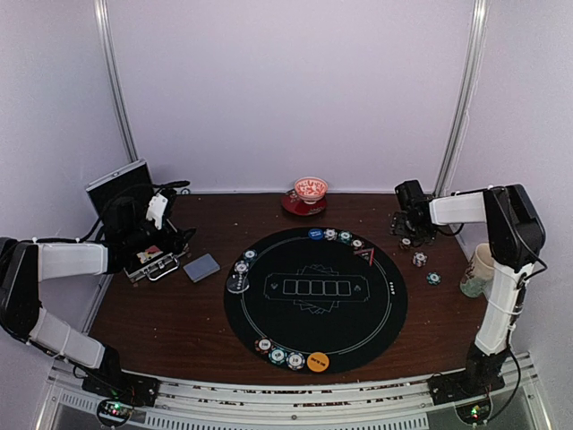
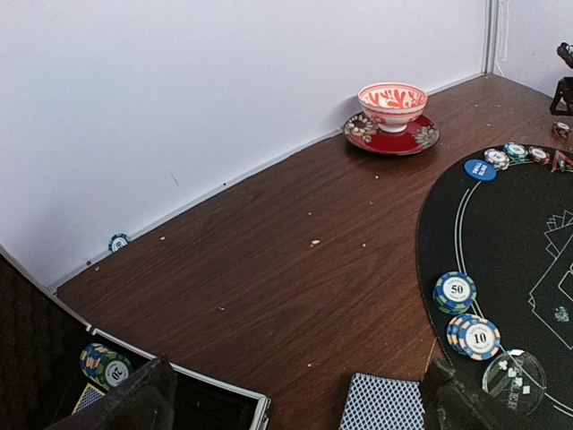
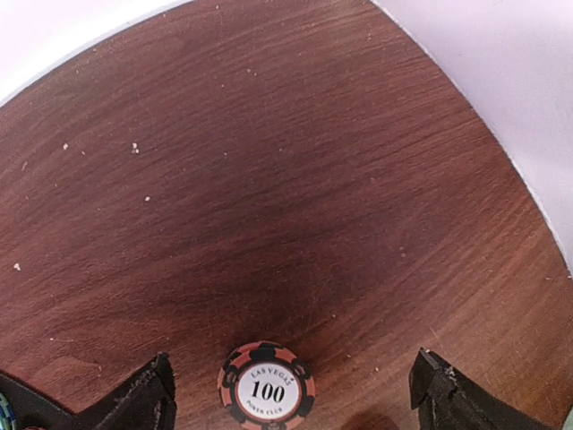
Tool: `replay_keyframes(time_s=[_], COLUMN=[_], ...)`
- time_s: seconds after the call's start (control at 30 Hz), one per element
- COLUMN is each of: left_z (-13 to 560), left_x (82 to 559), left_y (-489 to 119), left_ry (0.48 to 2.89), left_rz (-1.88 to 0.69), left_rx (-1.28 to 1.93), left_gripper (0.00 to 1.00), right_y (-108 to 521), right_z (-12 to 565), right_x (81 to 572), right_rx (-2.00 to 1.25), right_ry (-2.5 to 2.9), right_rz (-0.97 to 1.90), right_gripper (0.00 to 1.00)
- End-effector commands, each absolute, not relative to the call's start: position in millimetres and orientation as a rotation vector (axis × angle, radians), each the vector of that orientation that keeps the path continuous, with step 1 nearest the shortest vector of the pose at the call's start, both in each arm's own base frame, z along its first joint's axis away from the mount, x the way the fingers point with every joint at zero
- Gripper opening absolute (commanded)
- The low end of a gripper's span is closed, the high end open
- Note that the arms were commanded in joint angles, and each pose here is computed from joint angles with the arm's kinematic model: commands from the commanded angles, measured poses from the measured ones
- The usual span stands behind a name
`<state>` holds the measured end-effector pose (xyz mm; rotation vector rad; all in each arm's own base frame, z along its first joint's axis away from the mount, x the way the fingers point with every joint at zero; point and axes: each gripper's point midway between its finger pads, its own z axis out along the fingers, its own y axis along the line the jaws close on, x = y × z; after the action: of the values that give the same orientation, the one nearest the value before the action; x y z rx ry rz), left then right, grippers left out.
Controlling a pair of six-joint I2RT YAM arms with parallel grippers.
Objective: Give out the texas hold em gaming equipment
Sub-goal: Pick up the pile of poker chips from the center of the board.
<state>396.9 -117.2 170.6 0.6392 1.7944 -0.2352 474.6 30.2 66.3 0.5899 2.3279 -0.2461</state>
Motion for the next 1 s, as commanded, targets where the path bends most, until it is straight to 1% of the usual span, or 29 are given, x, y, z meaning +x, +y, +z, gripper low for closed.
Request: replay_keyframes(time_s=[0.0,0.23,0.43,0.67,0.97], left_z=[186,186,186,186,186], left_x=[405,405,405,405,405], left_y=[-117,-117,-117,-118,-118], left_ry=[1.748,1.747,1.748,1.746,1.747], left_rz=[-0.218,-0.217,-0.217,-0.224,-0.223], left_rx=[0.634,0.637,0.636,0.641,0.641], left_gripper=[0.98,0.98,0.98,0.98,0.98], right_y=[35,35,39,38,40], right_z=[61,54,35,31,35], right_x=[486,490,490,486,486], right_rx=[0.581,0.565,0.543,0.541,0.537], right_ry=[2.336,2.346,2.405,2.414,2.408], right_rz=[-0.197,-0.205,-0.208,-0.213,-0.192], right_gripper=[0.9,0.84,0.81,0.76,0.63])
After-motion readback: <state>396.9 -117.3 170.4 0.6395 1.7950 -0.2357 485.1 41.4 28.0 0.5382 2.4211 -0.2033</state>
